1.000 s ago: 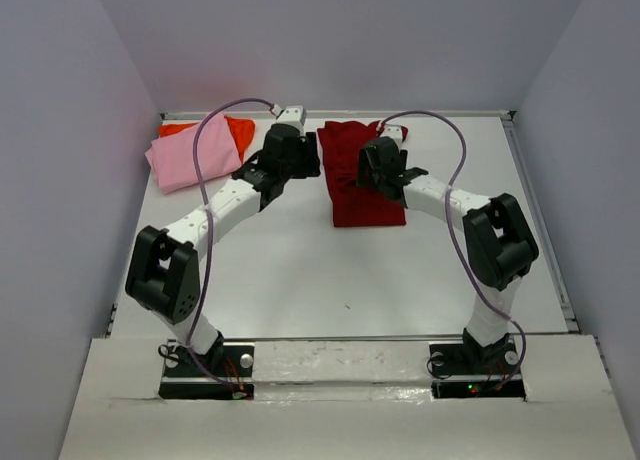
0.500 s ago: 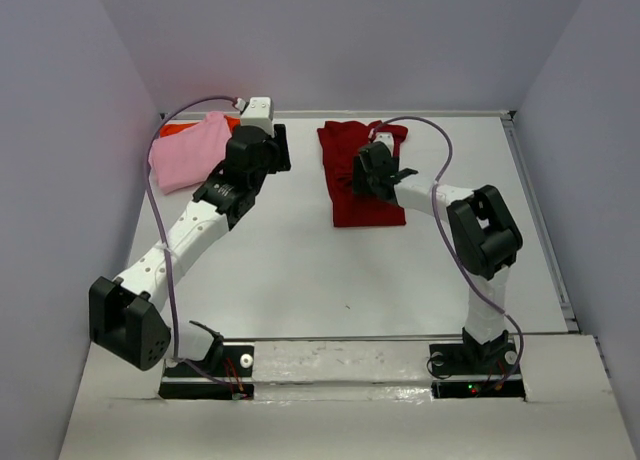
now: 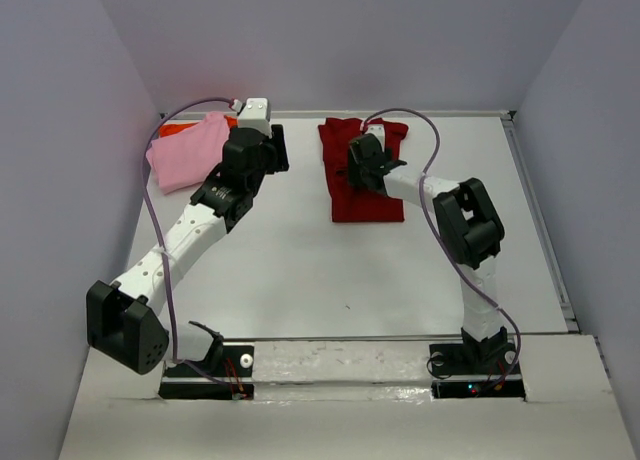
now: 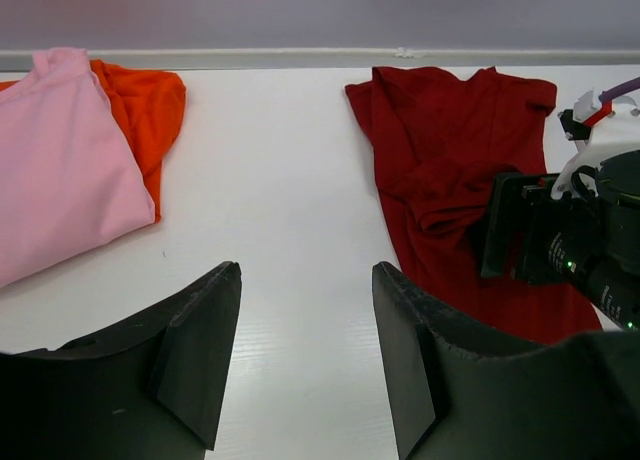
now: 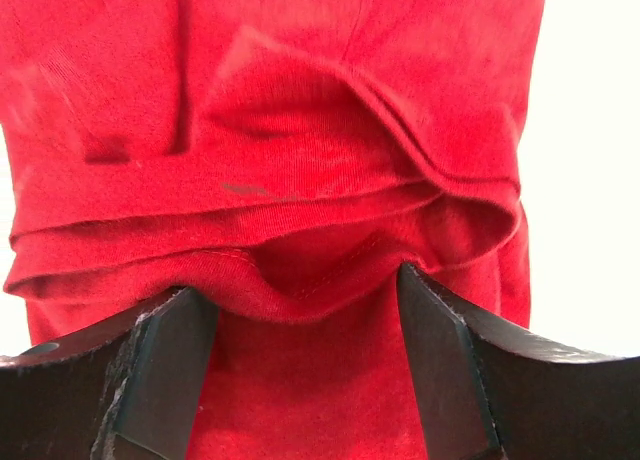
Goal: Fold and stack the t-shirts
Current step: Fold the rectangle-folded T-shirt at the center of the board, then pick up the 2/3-rectangle-folded T-shirt from the center of the board.
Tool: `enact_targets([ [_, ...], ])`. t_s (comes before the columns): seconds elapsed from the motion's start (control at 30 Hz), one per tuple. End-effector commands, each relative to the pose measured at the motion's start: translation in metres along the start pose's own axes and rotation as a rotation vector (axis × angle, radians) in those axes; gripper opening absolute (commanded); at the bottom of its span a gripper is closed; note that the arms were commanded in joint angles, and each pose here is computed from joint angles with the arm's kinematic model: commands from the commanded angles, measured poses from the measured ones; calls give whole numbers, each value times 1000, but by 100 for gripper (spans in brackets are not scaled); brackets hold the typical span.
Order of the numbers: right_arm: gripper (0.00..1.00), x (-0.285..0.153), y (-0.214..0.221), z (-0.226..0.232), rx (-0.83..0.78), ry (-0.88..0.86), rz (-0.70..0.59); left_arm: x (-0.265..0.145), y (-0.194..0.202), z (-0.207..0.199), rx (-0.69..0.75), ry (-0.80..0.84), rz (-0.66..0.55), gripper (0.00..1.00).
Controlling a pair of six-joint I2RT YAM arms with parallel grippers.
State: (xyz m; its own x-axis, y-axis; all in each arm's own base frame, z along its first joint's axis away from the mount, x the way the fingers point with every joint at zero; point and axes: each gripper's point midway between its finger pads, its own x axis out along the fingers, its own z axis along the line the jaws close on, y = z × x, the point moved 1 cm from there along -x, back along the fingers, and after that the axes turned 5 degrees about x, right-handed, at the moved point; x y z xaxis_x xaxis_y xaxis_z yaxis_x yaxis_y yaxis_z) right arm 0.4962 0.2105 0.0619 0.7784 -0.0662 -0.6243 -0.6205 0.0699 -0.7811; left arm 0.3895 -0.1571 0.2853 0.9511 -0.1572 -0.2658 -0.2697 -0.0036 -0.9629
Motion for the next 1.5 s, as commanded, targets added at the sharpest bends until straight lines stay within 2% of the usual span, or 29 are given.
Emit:
enact_targets([
  [0.0,76,-8,-41,9,-2,8,-95,-7,-24,3,-13,2,-82,64],
  [0.2,76,-7,-68,12,-28,33,-152,-7,-24,2,-15,10,-81,64],
  [0.47,76,36,-76,5,-59,92,-158,-9,-23,2,-13,15,-82,64],
  [0.67,76,58,-86,-3,-54,119,-170,-10,-24,-1,-17,34,-84,64],
  [0.8,76,59,-99,-5,-80,137,-226,-11,-25,-3,-17,46,-86,64],
  [0.97,76,38,-131,-13,-48,83,-372,-12,-26,-5,-19,61,-91,64],
  [1.17,77,-1,-168,-3,-40,-7,-412,-9,-22,-6,-19,59,-80,64],
  [1.3,77,-48,-202,-4,-51,-71,-471,-6,-17,-6,-17,60,-69,64],
  [1.4,77,-65,-203,-7,-61,-90,-467,-4,-14,-7,-17,62,-63,64],
  [1.47,77,-76,-191,-14,-54,-98,-415,0,-7,-12,-24,78,-46,64],
])
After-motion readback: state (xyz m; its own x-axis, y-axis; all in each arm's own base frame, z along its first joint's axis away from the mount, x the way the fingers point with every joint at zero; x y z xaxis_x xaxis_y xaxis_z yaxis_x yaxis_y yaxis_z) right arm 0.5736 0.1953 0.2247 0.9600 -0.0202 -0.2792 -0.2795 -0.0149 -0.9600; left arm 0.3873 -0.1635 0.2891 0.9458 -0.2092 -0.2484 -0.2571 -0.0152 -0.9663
